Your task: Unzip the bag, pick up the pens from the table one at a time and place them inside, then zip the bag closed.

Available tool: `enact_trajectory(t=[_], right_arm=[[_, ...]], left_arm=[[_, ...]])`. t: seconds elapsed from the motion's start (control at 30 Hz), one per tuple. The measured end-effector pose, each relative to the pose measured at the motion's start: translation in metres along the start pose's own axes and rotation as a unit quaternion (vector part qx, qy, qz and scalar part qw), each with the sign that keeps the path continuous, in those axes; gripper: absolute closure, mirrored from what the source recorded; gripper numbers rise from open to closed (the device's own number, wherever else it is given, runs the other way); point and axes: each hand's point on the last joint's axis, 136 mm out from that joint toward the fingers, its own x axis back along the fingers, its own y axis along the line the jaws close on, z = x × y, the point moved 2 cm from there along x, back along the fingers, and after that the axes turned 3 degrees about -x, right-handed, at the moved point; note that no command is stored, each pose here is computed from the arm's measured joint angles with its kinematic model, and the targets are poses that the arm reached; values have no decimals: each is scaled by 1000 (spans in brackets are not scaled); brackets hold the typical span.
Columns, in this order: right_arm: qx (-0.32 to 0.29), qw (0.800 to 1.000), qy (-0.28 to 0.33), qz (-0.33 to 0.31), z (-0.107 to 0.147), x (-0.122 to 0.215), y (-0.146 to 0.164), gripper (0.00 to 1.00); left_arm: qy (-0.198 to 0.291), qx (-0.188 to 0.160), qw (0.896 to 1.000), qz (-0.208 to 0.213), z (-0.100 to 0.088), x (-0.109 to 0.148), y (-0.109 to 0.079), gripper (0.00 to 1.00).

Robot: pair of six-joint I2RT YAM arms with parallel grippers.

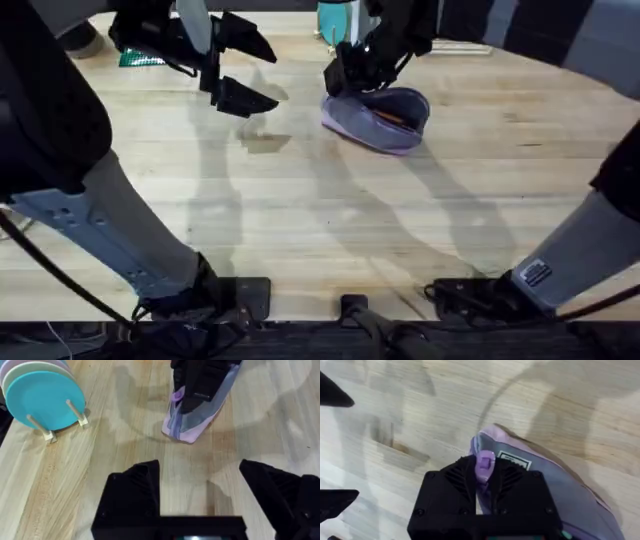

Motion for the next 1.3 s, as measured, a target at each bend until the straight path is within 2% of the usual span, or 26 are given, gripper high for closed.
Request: enact_trajectory(t=[0.13,0.3,0.73,0.9,1.07,1.3], right_arm=[[1,1000,-7,1,-7,5,2,859],[1,1000,-17,1,-16,15,6,964],[3,1000,-9,2,-14,18,7,971],[28,1000,-10,0,-13,23,8,970],[62,998,-19,-2,-13,42,11,970],[76,997,-19,0,-12,48,11,970]], left_arm=[[0,0,1000,0,0,0,0,7],[0,0,1000,0,0,0,0,7],[0,0,1000,0,0,0,0,7],[0,-2,1000,-1,0,0,1,7],[0,-3,1000,-2,0,0,1,7],[-10,-6,1000,-3,-4,-1,2,7]])
